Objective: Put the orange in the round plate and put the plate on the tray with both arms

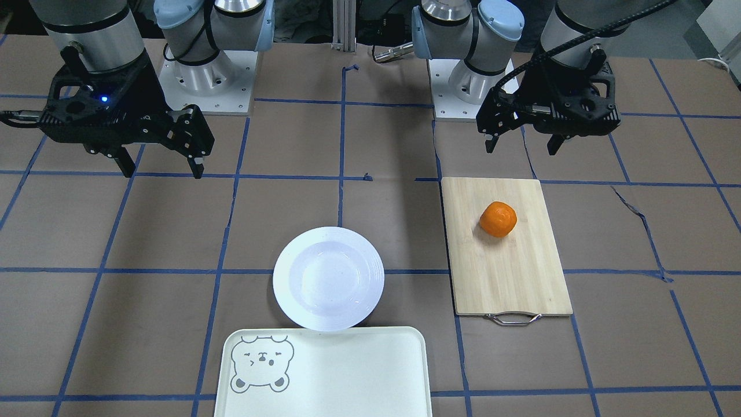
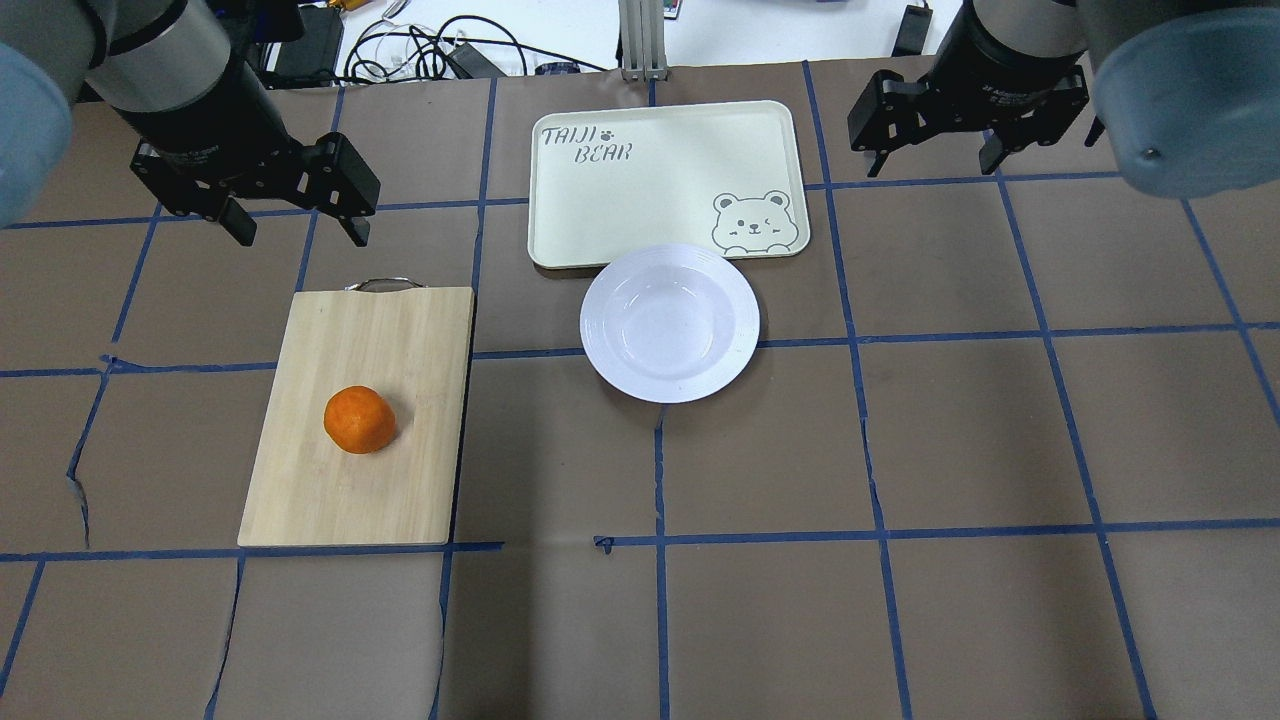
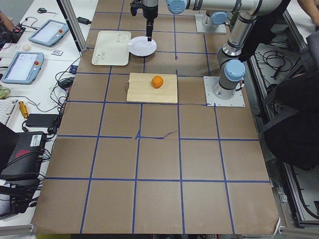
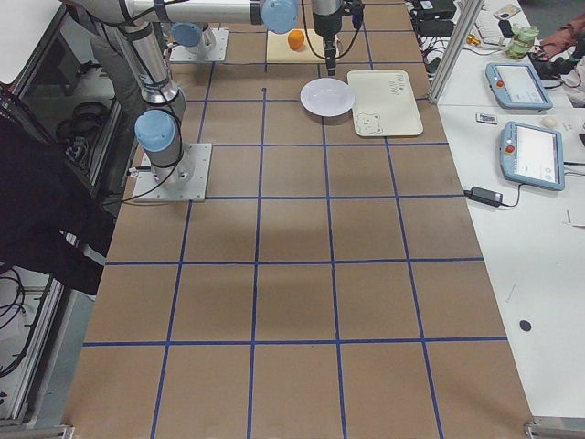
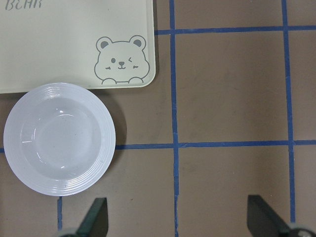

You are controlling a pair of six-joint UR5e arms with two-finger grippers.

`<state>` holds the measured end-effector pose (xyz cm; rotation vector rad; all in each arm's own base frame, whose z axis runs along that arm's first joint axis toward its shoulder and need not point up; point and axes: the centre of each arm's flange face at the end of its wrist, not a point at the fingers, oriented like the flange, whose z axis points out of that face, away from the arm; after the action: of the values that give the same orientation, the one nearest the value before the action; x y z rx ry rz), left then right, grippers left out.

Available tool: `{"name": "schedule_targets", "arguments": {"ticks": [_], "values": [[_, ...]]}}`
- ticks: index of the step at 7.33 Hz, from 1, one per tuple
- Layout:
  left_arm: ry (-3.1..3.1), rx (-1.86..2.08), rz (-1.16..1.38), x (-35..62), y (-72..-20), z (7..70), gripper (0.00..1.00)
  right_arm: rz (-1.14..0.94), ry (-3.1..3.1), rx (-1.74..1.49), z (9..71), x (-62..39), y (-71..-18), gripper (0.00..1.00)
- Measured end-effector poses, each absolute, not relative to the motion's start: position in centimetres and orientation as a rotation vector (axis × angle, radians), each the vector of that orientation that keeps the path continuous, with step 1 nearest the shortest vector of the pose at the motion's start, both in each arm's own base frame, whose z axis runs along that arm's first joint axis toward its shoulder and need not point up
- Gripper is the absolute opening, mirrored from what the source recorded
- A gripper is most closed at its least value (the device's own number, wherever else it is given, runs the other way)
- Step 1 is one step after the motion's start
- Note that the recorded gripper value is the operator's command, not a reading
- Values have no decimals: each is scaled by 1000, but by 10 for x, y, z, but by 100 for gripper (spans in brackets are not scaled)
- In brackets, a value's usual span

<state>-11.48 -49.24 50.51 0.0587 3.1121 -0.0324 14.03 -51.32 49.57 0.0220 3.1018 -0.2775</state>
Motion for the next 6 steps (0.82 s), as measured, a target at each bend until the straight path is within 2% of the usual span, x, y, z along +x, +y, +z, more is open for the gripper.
{"name": "schedule_targets", "arguments": {"ticks": [6], "values": [[3102,7,6,-100,-485,512,100,-311,3065,15,493,144,-514,100]]}}
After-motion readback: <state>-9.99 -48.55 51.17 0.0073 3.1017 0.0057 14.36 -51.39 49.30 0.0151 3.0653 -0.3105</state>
